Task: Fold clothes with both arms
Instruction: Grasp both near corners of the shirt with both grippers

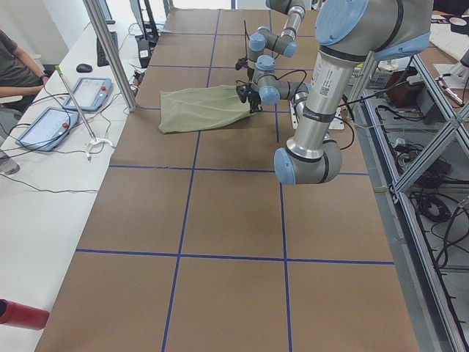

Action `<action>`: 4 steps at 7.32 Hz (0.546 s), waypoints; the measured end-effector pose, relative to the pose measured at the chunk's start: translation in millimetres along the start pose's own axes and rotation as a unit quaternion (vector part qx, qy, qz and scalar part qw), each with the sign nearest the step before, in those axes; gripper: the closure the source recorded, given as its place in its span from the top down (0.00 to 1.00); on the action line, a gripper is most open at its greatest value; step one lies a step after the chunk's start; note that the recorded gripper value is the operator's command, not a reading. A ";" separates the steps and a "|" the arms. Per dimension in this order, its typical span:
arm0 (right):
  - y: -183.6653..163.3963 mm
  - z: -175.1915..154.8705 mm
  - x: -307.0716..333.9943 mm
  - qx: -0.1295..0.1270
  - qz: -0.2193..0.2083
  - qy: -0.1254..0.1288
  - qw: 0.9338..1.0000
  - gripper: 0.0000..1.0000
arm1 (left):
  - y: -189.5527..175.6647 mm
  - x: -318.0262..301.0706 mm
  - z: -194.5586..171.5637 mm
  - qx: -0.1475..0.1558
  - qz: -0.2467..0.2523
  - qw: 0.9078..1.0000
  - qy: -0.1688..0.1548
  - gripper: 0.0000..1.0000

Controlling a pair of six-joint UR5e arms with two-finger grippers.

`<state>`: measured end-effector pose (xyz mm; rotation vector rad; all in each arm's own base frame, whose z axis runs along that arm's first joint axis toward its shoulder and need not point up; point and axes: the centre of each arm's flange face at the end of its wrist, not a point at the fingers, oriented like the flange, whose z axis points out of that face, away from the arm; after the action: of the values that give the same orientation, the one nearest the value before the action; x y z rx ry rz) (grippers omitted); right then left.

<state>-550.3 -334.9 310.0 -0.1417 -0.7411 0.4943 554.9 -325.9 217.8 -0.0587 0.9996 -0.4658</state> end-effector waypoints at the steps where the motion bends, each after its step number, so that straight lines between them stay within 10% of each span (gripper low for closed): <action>1: 0.4 -0.4 -0.2 -0.001 0.000 0.000 1.000 0.00 | -0.2 -0.2 0.1 0.000 0.000 1.000 0.000 0.00; 4: 1.6 -9.3 -3.6 -0.001 0.003 -0.010 1.000 0.00 | -0.3 -0.3 0.2 0.000 0.000 1.000 0.000 0.00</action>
<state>-546.9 -334.8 300.5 -0.1404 -0.7615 0.5011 554.8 -326.1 218.3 -0.0581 0.9988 -0.4652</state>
